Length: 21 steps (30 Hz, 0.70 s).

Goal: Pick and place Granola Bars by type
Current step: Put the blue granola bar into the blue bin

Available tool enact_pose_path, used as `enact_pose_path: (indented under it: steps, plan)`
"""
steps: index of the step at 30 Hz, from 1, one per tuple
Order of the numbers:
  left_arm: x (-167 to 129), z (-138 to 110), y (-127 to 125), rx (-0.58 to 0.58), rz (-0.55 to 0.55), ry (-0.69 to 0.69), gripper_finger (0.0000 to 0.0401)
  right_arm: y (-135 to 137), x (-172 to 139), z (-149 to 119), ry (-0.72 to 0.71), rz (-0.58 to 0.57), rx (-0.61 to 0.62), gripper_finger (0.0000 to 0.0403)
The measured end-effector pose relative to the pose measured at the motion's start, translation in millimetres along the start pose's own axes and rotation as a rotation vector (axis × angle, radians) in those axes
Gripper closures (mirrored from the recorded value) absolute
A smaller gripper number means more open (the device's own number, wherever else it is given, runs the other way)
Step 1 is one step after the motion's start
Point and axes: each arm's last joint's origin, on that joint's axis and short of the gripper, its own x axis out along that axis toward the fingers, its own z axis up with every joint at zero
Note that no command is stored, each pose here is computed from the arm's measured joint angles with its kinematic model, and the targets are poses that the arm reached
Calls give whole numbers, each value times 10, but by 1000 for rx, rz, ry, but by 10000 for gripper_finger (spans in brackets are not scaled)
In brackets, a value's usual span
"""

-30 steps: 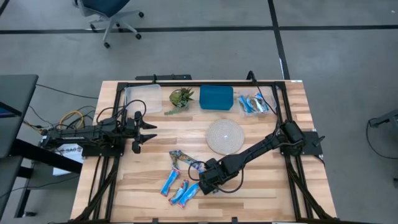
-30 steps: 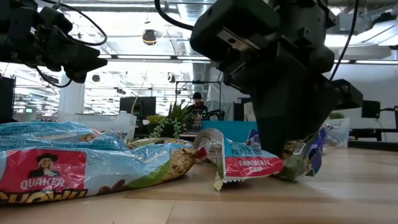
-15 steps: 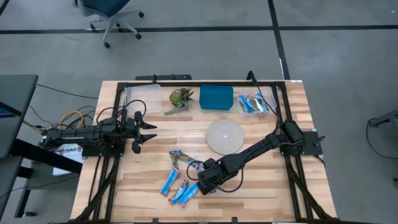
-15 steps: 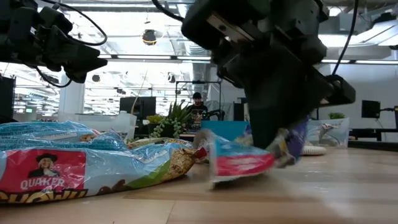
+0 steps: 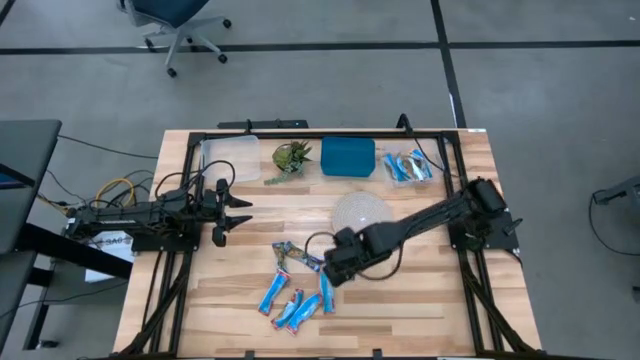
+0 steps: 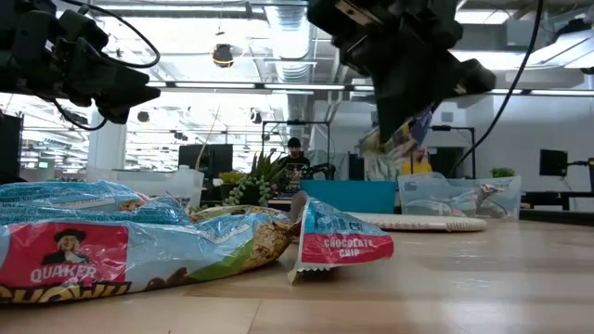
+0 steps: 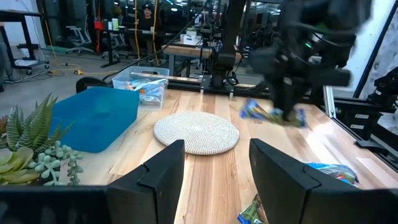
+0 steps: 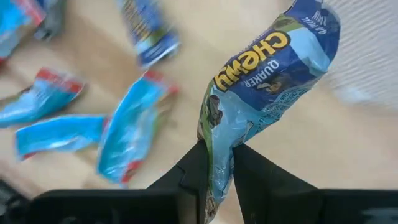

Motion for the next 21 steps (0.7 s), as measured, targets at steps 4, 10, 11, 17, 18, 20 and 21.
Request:
enact_pose_path:
  steps: [4,10,11,17,18,20,21]
  plan:
    - [0,0,0,0,0,0,227,-213,-209,195,-45,-76,-27,347]
    - [0,0,0,0,0,0,227,-575,-492,553,-132,-192,-96,347]
    - [0,0,0,0,0,0,227,-634,-533,623,-149,-206,-110,347]
    - [0,0,0,0,0,0,227,-1001,-749,977,-229,-275,-191,347]
    - [0,0,0,0,0,0,227,-1072,-760,1013,-234,-282,-198,347]
    - [0,0,0,0,0,0,227,-1204,-771,1068,-252,-276,-207,347]
    - [0,0,0,0,0,0,227,-1262,-768,1087,-264,-270,-207,347]
